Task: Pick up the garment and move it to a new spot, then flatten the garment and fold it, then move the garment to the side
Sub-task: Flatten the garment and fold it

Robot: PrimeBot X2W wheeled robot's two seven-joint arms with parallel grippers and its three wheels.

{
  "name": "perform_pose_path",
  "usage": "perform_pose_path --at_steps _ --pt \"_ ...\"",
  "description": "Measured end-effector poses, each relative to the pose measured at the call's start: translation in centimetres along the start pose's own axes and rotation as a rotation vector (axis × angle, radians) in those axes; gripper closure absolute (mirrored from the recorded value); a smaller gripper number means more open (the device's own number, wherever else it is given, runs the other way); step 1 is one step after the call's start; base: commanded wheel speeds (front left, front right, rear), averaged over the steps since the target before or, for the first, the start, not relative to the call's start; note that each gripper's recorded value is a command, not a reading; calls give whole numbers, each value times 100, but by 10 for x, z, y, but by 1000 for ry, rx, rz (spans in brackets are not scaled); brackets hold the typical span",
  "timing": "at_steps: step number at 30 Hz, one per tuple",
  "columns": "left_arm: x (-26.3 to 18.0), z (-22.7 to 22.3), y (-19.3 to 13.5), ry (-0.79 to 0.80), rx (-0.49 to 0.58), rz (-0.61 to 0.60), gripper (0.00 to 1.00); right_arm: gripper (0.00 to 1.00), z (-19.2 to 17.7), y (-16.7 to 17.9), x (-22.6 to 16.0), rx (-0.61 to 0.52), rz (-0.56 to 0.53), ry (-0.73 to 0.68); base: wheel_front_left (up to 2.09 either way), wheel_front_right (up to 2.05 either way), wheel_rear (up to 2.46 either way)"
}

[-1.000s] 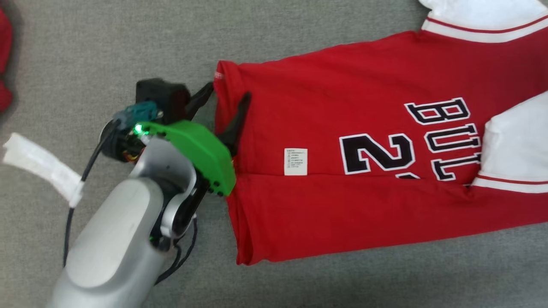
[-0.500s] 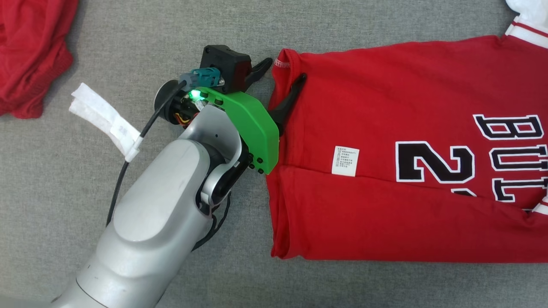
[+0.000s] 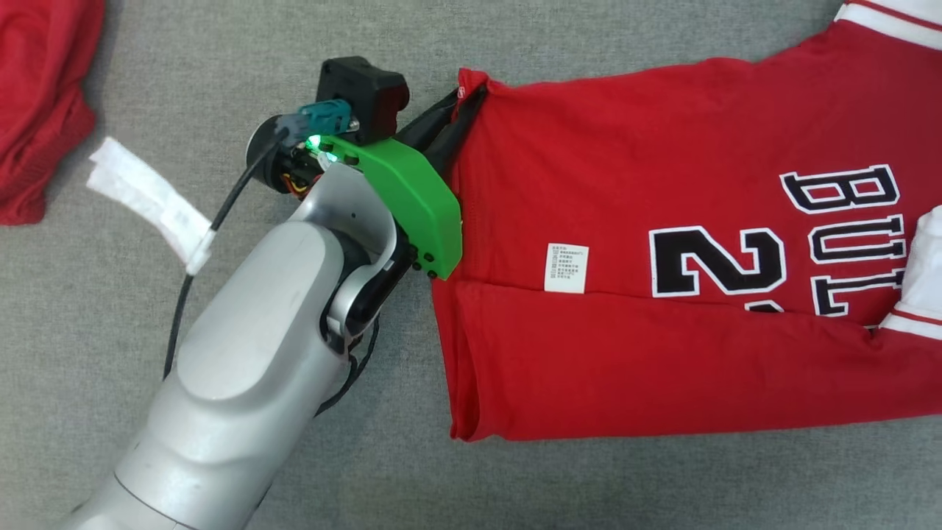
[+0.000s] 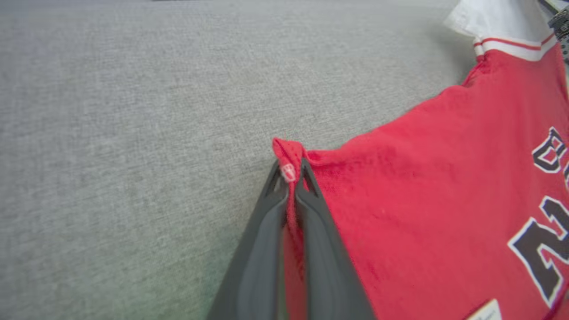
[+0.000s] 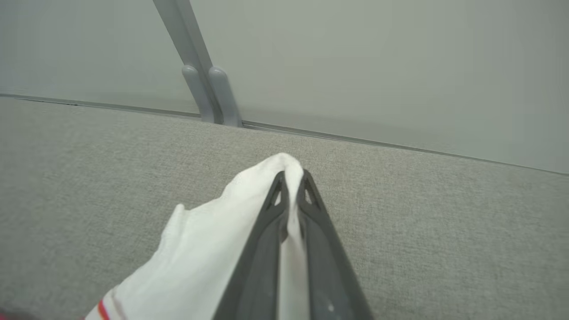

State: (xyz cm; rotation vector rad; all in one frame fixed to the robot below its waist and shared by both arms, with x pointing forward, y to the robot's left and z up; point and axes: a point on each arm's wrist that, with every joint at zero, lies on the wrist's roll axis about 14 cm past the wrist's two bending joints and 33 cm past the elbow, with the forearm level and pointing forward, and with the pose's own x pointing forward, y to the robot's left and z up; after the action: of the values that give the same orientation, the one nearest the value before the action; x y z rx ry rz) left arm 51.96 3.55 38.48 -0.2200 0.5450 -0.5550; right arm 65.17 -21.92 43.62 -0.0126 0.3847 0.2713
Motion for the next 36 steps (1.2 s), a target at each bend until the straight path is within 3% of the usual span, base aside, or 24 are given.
perform_pose_path --at_steps 8,17,23,29,30,31,32,36 --pt "-40 3 -20 -94 -56 -68 100 100 -22 -3 -77 33 3 -49 0 0 0" --pt "-88 3 -50 -212 -170 -99 100 100 -63 17 -170 175 -44 -79 0 0 0" --pt "-102 0 -74 -241 -151 -131 100 100 -75 18 -211 234 -113 -110 0 0 0" --pt "-109 -30 -84 -174 -130 -131 100 100 -90 16 -231 251 -172 -96 0 0 0" --pt "-110 -34 -82 -166 -132 -118 86 91 -95 14 -234 244 -185 -84 0 0 0" --pt "-110 -39 -79 -158 -123 -100 60 17 -101 12 -236 222 -196 -62 0 0 0" --pt "-111 -43 -76 -149 -106 -89 0 0 -105 11 -238 205 -200 -45 0 0 0" --pt "-115 -69 -60 -86 -46 -18 0 0 -117 12 -238 165 -207 19 0 0 0"
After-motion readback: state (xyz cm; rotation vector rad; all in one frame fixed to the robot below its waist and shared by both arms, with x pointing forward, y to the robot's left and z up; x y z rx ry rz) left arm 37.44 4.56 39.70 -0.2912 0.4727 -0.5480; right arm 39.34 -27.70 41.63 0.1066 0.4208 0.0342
